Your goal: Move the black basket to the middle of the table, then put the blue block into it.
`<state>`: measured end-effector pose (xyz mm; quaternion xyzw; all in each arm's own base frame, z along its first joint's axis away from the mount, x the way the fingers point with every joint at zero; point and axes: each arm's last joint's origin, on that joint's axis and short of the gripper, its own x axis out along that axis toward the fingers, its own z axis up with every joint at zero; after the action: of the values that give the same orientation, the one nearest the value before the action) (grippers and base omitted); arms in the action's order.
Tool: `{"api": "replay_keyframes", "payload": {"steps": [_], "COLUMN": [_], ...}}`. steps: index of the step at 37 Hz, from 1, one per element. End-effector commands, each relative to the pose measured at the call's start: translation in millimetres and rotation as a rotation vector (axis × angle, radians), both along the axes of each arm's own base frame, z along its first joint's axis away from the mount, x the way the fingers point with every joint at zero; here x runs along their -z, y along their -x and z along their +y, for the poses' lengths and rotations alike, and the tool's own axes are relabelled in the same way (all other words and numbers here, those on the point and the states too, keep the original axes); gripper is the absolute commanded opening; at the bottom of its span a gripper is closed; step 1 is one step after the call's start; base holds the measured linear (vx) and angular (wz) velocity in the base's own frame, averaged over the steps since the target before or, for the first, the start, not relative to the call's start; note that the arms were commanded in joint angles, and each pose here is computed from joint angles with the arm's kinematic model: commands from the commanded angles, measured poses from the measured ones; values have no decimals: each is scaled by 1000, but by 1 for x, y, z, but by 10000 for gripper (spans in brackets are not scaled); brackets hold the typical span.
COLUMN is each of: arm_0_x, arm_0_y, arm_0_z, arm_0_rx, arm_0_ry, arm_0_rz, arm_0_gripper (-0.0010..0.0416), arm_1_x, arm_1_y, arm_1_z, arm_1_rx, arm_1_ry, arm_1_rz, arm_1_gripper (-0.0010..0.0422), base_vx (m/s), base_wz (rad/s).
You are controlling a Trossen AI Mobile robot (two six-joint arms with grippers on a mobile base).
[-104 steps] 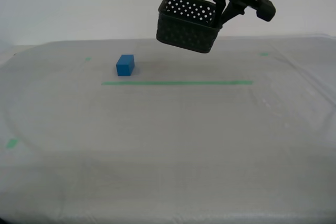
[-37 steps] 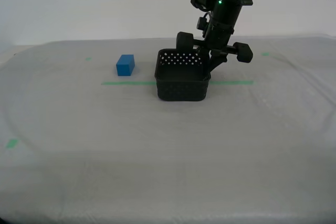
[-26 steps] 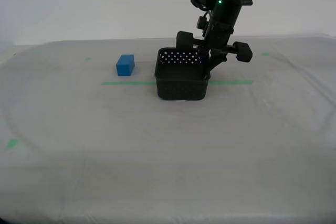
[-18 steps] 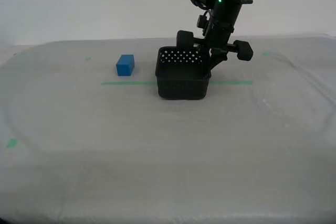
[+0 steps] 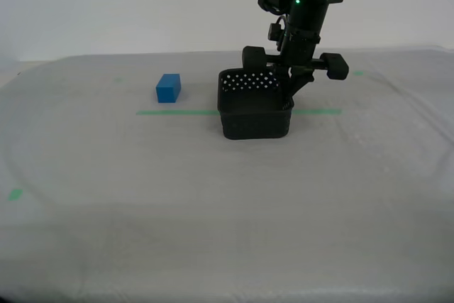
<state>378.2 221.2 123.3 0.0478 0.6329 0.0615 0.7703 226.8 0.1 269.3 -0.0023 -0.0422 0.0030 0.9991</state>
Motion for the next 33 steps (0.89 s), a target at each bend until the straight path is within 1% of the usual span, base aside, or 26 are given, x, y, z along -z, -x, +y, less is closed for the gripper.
{"api": "replay_keyframes", "payload": {"steps": [1,6,11,16,18,22,27,30,33], "arm_0_x": [-1,-1,-1,-1,-1,-2,-4,-5,-5], "arm_0_y": [0,1,1,1,1,0,-1,-2,-3], "arm_0_z": [0,3,3,4,4,4,6,6,5], "arm_0_rx": [3,-6,-3,-4,5,-33,-37,-35,-32], "arm_0_ry": [11,11,12,8,30,30,25,25,28], "arm_0_rz": [-8,-8,-12,-22,-34,-44,-50,-59,-63], "arm_0_gripper": [3,3,3,3,3,3,4,19,54], "arm_1_x": [7,23,36,42,43,44,44,44,44], "arm_1_y": [-11,-24,-28,-31,-31,-31,-31,-30,-30], "arm_1_z": [0,0,0,0,0,0,0,0,0], "arm_1_rx": [0,-1,-1,-1,-1,-1,-1,-1,-1], "arm_1_ry": [-2,-2,-2,-2,-2,-2,-2,-2,-2], "arm_1_rz": [29,109,177,205,215,224,231,230,231], "arm_1_gripper": [0,0,0,0,0,0,0,0,0], "base_vx": [0,0,0,0,0,0,0,0,0], "base_wz": [0,0,0,0,0,0,0,0,0]}}
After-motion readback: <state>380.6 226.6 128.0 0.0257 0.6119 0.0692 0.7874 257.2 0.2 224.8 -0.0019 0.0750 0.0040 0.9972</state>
